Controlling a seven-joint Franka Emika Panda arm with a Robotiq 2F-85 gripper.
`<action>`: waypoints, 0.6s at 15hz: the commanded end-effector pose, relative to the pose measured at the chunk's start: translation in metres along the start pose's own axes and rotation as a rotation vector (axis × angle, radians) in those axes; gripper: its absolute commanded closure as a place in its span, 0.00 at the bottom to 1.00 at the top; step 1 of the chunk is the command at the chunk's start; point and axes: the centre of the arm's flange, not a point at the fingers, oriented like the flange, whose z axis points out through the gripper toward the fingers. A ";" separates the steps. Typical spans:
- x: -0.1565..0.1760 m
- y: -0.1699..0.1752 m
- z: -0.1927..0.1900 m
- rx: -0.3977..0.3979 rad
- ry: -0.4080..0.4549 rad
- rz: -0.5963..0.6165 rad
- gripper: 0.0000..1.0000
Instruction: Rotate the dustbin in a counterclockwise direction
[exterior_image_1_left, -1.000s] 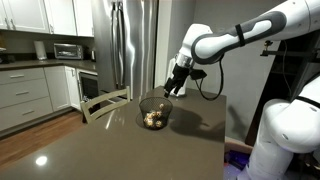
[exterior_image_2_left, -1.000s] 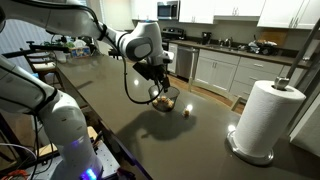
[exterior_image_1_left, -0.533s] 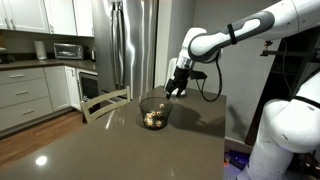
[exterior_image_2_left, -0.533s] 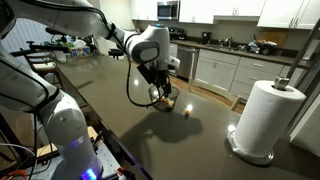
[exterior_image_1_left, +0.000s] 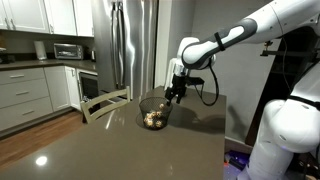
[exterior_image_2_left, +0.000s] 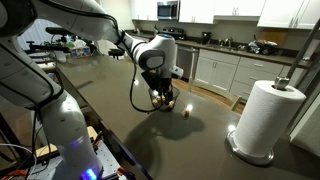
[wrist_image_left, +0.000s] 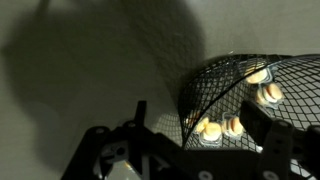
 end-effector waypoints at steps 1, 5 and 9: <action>0.012 -0.003 0.005 -0.013 -0.013 0.020 0.36; 0.014 -0.005 0.012 -0.005 -0.027 0.017 0.64; 0.015 -0.008 0.024 -0.005 -0.049 0.013 0.90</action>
